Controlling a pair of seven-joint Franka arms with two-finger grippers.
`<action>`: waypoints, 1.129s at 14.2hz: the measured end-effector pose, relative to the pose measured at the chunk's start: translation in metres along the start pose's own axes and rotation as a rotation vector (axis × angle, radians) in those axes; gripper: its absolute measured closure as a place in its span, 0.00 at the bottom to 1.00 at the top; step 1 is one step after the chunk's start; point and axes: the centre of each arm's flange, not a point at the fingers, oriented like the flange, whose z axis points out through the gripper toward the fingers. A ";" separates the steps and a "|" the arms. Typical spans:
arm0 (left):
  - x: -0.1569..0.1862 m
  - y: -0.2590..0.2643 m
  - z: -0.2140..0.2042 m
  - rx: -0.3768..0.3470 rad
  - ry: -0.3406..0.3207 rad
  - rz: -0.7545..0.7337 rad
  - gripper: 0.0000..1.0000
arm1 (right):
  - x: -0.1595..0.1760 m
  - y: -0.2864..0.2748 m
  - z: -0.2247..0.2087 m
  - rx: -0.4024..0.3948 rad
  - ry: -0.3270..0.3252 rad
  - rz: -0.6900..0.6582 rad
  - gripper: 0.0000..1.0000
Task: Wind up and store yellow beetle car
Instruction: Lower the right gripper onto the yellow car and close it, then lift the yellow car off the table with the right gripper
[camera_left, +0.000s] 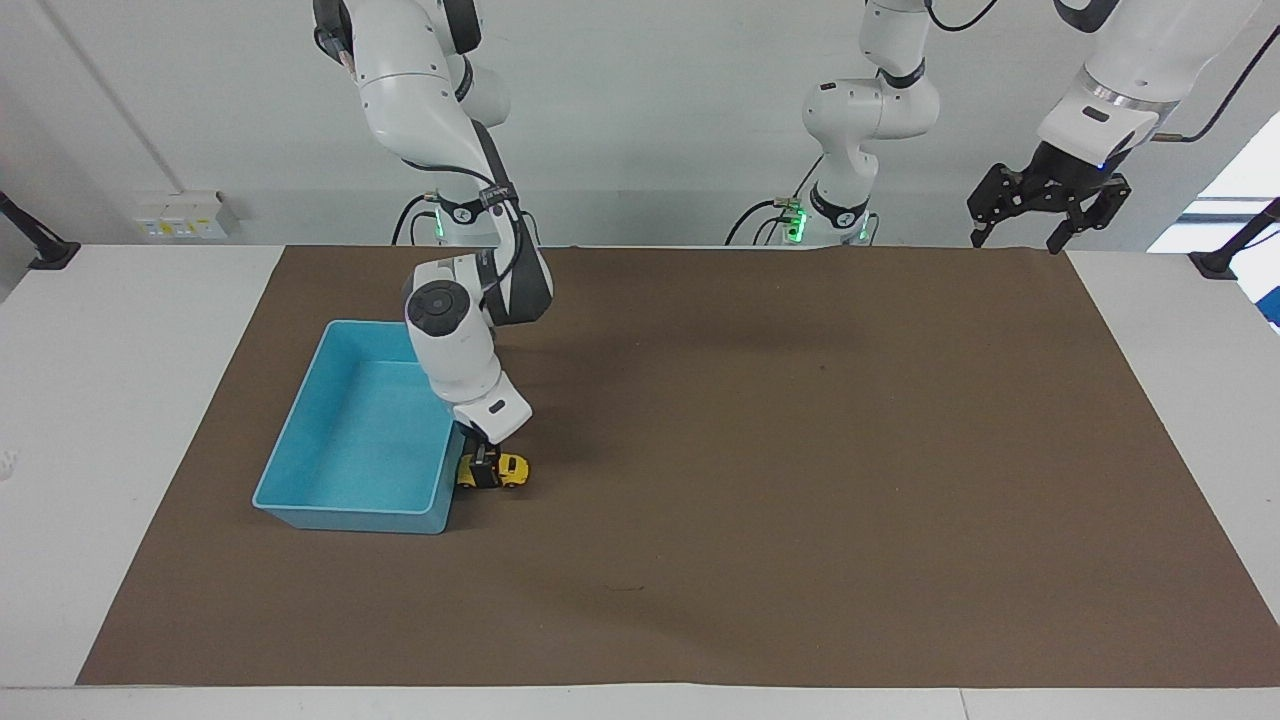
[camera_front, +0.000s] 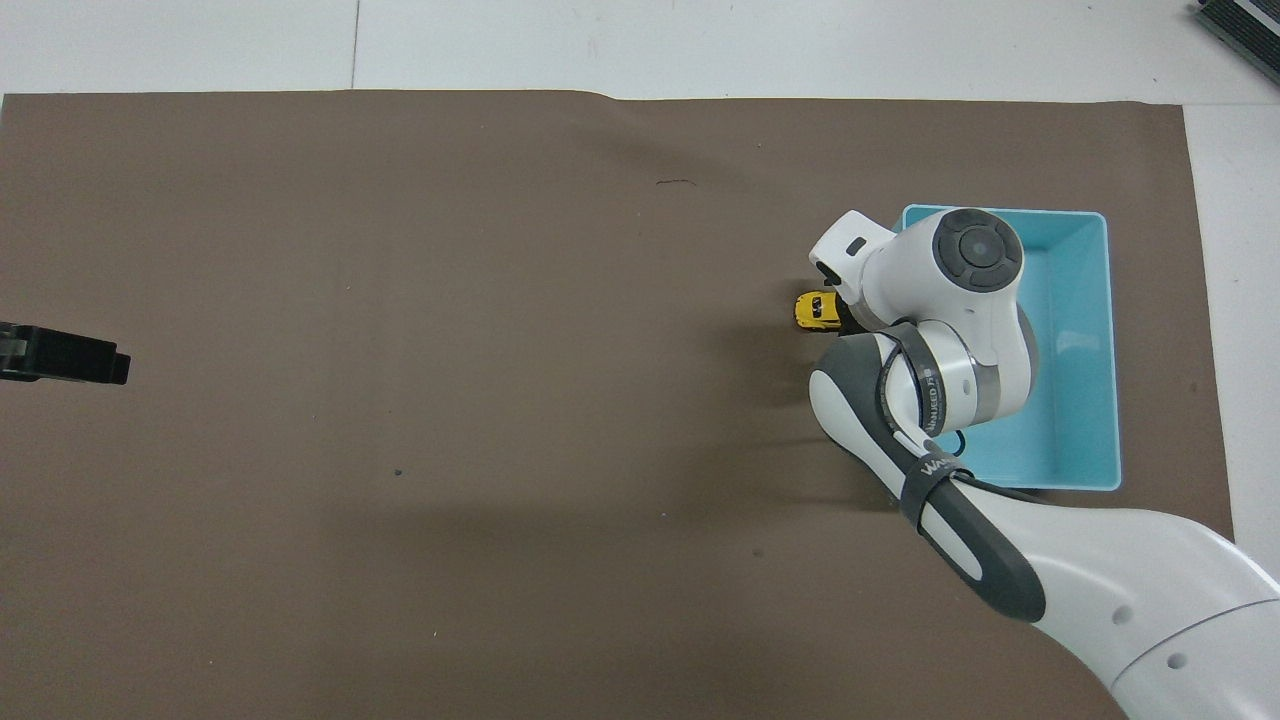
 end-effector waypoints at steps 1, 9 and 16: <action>0.000 0.000 0.000 0.000 0.000 0.000 0.00 | 0.000 0.000 0.000 0.000 0.000 0.000 0.00; 0.000 0.000 0.000 0.000 0.000 0.000 0.00 | 0.000 0.001 -0.001 -0.006 0.001 0.000 0.53; 0.000 0.000 0.000 0.000 0.000 0.000 0.00 | 0.005 0.004 -0.006 -0.018 0.004 -0.007 0.54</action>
